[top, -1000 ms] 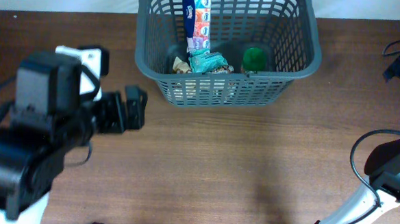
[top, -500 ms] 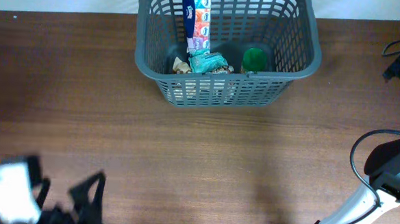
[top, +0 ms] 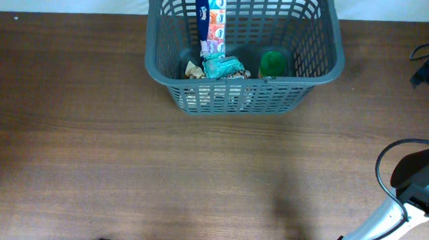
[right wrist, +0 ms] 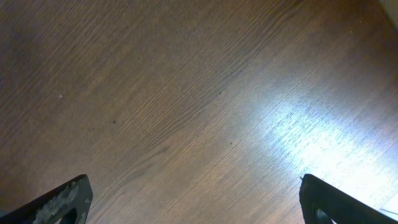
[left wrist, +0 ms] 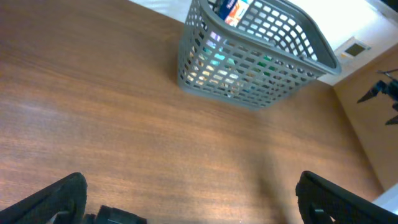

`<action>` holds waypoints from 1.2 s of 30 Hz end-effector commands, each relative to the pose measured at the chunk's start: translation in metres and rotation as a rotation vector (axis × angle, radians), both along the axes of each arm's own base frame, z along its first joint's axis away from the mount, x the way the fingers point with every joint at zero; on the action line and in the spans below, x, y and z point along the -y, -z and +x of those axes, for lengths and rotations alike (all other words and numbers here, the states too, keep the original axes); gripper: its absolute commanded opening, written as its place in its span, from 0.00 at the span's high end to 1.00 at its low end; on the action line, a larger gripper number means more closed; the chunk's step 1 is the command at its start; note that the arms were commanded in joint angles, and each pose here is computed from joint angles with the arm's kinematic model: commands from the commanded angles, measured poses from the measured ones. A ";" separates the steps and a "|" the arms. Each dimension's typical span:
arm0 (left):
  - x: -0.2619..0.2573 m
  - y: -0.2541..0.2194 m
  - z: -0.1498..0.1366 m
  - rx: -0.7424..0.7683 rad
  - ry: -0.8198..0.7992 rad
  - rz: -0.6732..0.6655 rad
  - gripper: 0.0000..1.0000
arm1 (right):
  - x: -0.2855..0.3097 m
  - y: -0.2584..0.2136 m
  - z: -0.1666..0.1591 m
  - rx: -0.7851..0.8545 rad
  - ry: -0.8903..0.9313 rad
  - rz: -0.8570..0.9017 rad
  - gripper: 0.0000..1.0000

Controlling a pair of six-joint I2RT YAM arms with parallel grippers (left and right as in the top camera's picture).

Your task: Pack container

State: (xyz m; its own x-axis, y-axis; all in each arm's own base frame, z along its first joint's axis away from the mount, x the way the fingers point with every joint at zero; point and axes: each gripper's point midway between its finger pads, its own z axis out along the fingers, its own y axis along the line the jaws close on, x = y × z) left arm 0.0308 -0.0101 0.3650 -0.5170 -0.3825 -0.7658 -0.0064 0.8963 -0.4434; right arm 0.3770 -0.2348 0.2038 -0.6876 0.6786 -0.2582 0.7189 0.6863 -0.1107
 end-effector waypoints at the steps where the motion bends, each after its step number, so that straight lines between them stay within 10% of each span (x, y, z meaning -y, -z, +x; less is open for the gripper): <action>1: 0.006 0.005 -0.001 -0.017 0.025 -0.018 0.01 | 0.002 0.001 -0.001 -0.001 0.013 0.001 0.01; 20: 0.011 0.038 0.022 -0.084 0.122 0.173 0.01 | 0.002 0.001 -0.001 -0.001 0.013 0.001 0.01; 36: 0.039 0.047 0.083 0.220 0.298 0.447 0.01 | 0.002 0.001 -0.001 -0.001 0.013 0.001 0.01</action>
State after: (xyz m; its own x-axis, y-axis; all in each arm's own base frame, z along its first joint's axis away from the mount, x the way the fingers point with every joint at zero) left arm 0.1176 -0.0425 0.3279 -0.4140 0.0653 -0.9079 0.2592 0.9646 -0.0488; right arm 0.3771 -0.2348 0.2038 -0.6873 0.6788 -0.2586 0.7192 0.6860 -0.1105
